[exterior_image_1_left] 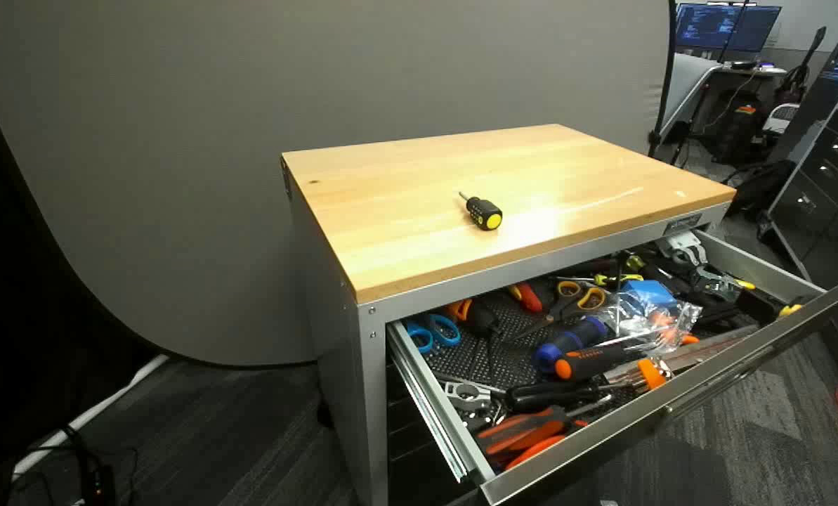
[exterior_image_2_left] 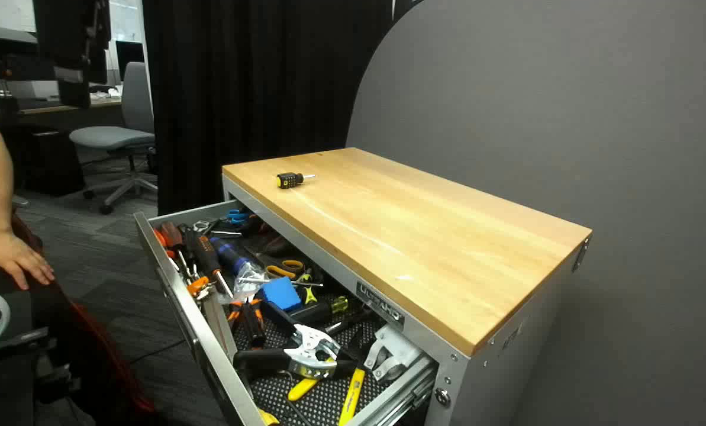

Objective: Put the screwdriver in the topmost drawer then close it

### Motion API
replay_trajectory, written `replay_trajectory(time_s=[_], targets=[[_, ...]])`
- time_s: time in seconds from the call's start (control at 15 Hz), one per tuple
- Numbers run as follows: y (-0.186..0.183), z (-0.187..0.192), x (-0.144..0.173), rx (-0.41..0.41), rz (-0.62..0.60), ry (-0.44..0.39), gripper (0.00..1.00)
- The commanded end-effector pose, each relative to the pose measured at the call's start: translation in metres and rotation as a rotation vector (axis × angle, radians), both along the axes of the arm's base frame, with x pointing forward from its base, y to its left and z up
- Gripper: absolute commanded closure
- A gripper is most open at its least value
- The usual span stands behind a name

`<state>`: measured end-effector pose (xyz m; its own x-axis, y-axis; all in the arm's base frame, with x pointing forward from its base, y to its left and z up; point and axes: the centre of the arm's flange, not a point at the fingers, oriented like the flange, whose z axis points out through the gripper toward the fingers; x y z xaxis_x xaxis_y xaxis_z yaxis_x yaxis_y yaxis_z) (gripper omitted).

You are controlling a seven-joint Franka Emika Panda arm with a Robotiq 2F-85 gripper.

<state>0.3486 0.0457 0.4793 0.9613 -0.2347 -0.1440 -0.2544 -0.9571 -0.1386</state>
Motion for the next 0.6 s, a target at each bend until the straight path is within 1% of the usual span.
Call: replay_trajectory(time_s=[0.0, 0.2, 0.53], targets=[[0.0001, 0.0016, 0.0005, 0.000, 0.000, -0.004, 0.00], [0.0003, 0.0079, 0.0014, 0.001, 0.000, -0.019, 0.00], [0.0003, 0.0082, 0.0015, 0.001, 0.000, -0.019, 0.00]])
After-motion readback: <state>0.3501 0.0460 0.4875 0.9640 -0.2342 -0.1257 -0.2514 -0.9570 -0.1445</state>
